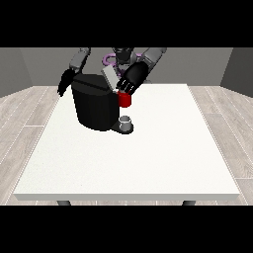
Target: Insert the coffee pod into the coffee machine and close the lid
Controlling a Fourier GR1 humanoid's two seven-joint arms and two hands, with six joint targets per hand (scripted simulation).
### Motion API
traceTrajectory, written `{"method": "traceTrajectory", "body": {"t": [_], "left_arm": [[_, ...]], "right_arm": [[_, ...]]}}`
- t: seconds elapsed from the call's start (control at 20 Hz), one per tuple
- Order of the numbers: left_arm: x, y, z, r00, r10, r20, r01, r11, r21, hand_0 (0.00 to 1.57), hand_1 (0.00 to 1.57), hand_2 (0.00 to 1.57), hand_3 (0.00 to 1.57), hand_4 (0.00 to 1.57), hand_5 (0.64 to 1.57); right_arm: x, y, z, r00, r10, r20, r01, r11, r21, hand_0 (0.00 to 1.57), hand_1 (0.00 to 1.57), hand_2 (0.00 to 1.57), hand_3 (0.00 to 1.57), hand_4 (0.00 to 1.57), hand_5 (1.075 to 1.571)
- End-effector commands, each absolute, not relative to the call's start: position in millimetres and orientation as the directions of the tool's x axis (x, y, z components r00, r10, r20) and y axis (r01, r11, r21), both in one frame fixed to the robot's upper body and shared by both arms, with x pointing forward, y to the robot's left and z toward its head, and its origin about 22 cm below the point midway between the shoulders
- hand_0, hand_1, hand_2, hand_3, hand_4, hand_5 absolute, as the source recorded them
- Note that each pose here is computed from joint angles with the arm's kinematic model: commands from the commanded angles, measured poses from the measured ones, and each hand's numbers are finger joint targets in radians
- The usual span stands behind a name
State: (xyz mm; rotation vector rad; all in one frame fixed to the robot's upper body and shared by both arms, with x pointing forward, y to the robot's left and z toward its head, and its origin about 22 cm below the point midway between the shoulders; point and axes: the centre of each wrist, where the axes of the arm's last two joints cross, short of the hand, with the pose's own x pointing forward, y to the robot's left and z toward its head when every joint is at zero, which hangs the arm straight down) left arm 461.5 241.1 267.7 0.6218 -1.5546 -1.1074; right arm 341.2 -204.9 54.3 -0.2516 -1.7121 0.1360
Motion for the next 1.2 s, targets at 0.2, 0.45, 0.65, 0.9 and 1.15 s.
{"method": "traceTrajectory", "body": {"t": [0.2, 0.45, 0.65, 0.9, 1.15], "left_arm": [[464, 224, 267, -0.306, -0.844, 0.442, 0.161, 0.411, 0.897, 1.22, 1.22, 1.26, 1.20, 0.42, 1.571], [462, 237, 280, -0.315, -0.848, 0.428, 0.115, 0.413, 0.903, 1.21, 1.21, 1.24, 1.21, 0.36, 1.571], [460, 231, 294, -0.350, -0.840, 0.414, 0.104, 0.405, 0.909, 1.20, 1.20, 1.22, 1.18, 0.36, 1.571], [461, 241, 266, -0.322, -0.883, 0.342, 0.067, 0.339, 0.938, 1.23, 1.23, 1.24, 1.16, 0.00, 1.571], [458, 255, 281, -0.355, -0.901, 0.247, 0.004, 0.263, 0.965, 1.17, 1.17, 1.19, 1.07, 0.00, 1.571]], "right_arm": [[347, -205, 58, -0.140, 0.235, 0.962, 0.108, 0.969, -0.221, 0.00, 0.00, 0.00, 0.00, 0.10, 1.571], [348, -204, 61, -0.146, 0.227, 0.963, 0.102, 0.972, -0.214, 0.00, 0.00, 0.00, 0.00, 0.00, 1.571], [352, -214, 57, -0.133, 0.226, 0.965, 0.126, 0.970, -0.210, 0.00, 0.00, 0.00, 0.00, 0.00, 1.571], [337, -212, 34, -0.121, 0.233, 0.965, 0.121, 0.968, -0.218, 0.00, 0.00, 0.00, 0.00, 0.14, 1.571], [351, -226, 69, -0.183, 0.255, 0.949, 0.118, 0.964, -0.236, 0.00, 0.00, 0.00, 0.00, 0.00, 1.571]]}}
